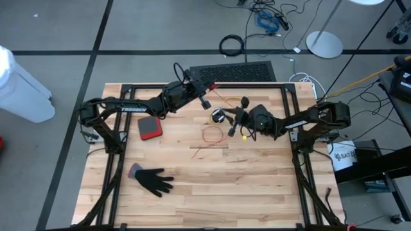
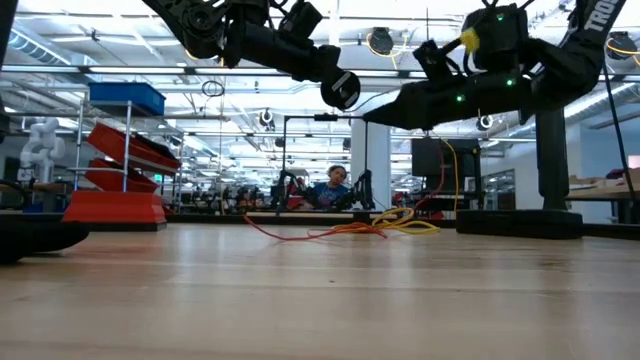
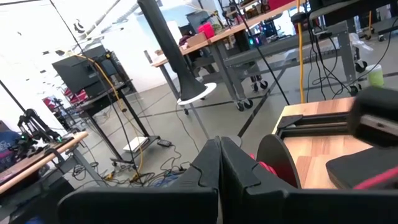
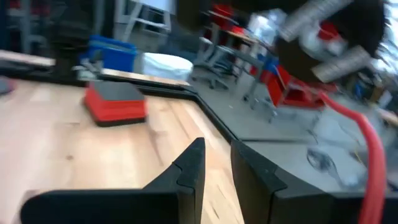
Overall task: Coil cords
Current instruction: Coil the red wire into the spool
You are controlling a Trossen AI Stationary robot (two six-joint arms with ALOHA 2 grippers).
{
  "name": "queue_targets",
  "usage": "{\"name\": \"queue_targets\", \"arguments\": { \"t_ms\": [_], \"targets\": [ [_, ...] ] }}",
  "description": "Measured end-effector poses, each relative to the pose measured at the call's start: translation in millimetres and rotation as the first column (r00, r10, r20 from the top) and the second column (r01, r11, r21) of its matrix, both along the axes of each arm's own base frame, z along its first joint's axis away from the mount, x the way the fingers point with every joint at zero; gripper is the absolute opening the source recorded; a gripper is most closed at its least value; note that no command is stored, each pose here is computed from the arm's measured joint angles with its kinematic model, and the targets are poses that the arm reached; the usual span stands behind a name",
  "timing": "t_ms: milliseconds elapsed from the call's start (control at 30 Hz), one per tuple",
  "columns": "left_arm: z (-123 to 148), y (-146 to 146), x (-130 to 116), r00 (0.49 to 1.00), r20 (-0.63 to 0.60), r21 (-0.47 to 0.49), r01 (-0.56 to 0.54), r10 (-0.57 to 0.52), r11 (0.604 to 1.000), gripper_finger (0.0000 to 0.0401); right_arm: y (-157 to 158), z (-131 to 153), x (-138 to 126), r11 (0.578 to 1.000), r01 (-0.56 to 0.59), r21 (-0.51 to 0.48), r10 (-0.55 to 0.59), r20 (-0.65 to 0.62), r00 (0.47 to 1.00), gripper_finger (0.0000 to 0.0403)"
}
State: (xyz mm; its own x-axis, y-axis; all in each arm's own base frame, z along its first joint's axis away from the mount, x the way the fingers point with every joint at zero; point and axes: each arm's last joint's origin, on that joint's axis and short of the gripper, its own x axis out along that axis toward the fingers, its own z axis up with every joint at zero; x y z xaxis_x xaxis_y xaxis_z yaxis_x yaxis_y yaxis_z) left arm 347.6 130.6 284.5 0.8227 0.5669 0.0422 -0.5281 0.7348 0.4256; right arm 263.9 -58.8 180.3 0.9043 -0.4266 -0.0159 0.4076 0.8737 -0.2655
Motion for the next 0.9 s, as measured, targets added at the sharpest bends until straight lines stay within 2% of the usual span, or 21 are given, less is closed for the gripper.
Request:
{"name": "queue_targets", "arguments": {
  "t_ms": [133, 267, 567, 733, 900],
  "targets": [
    [0.0, -0.1, 0.0, 1.000, 0.000, 0.000, 0.003, -0.003, 1.000, 0.0000, 4.5, 1.9, 1.2, 0.995, -0.045, -0.094, 0.043, -0.023, 0.999, 0.0066],
    [0.0, -0.2, 0.1, 1.000, 0.000, 0.000, 0.008, -0.008, 1.000, 0.0000, 9.7, 4.6, 2.6, 0.973, -0.145, -0.177, 0.142, -0.032, 0.989, 0.0066],
    [-1.2, -0.5, 0.4, 1.000, -0.012, -0.004, 0.025, -0.025, 1.000, 0.0000, 11.8, 5.4, 3.1, 0.922, -0.329, -0.201, 0.329, -0.035, 0.944, 0.0066],
    [-1.4, -0.5, 0.4, 1.000, -0.014, -0.004, 0.025, -0.025, 1.000, 0.0000, 12.6, 4.4, 3.3, 0.912, -0.351, -0.214, 0.348, -0.053, 0.936, 0.0066],
    [-1.4, -0.5, 0.4, 1.000, -0.014, -0.005, 0.025, -0.025, 1.000, 0.0000, 9.3, 2.9, 2.9, 0.941, -0.254, -0.224, 0.243, -0.076, 0.967, 0.0065]
  ]
}}
